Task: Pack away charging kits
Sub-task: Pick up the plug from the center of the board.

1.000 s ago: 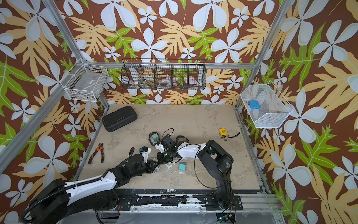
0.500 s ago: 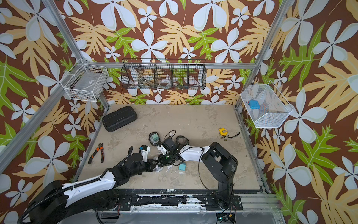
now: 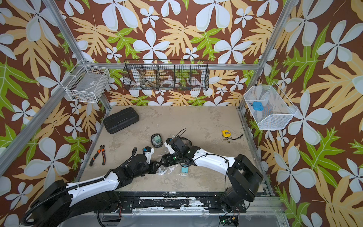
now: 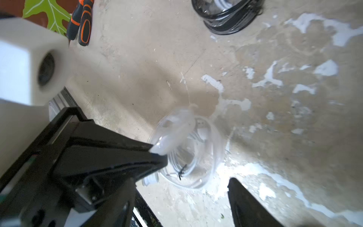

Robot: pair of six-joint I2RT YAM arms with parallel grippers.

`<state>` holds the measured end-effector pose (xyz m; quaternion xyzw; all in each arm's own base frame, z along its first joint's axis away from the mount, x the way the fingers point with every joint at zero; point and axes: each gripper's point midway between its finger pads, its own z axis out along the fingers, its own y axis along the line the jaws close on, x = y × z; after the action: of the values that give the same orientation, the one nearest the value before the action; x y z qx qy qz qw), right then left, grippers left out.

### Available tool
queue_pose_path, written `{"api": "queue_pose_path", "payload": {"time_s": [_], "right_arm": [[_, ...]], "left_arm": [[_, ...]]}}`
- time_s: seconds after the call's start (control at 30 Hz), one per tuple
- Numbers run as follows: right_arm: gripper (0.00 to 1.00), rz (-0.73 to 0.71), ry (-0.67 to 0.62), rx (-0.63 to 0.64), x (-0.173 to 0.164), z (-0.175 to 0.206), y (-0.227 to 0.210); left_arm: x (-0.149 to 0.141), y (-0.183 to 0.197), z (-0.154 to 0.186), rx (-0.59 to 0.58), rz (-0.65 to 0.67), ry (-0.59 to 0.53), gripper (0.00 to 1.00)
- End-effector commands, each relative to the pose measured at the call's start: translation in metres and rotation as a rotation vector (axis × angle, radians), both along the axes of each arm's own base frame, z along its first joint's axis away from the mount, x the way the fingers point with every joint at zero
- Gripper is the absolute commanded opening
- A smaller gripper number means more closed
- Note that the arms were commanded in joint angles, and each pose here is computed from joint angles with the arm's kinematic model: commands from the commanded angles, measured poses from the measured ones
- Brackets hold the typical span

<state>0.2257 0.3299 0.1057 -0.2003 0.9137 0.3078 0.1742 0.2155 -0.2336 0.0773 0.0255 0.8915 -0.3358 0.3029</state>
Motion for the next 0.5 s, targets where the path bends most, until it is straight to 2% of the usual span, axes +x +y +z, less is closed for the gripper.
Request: {"api": "queue_pose_path", "payload": {"time_s": [0.0,0.1,0.2,0.33,0.47], "right_arm": [[0.80,-0.073,-0.060,-0.064,0.008,0.004,-0.021],[0.87,-0.161,-0.070,-0.111,0.010,-0.001,-0.050],[0.90,-0.238,-0.036,-0.110,0.011,-0.016,-0.077],[0.91,-0.261,0.002,-0.165,0.009,-0.037,-0.100],[0.90,-0.263,0.027,-0.182,0.005,-0.050,-0.106]], "left_arm": [[0.004,0.000,0.002,0.027,-0.007,-0.028,0.00],[0.006,-0.003,0.008,0.028,-0.017,-0.038,0.00],[0.007,-0.006,0.012,0.028,-0.031,-0.045,0.00],[0.005,-0.007,0.010,0.027,-0.047,-0.038,0.00],[0.002,-0.008,0.006,0.023,-0.058,-0.029,0.00]]}}
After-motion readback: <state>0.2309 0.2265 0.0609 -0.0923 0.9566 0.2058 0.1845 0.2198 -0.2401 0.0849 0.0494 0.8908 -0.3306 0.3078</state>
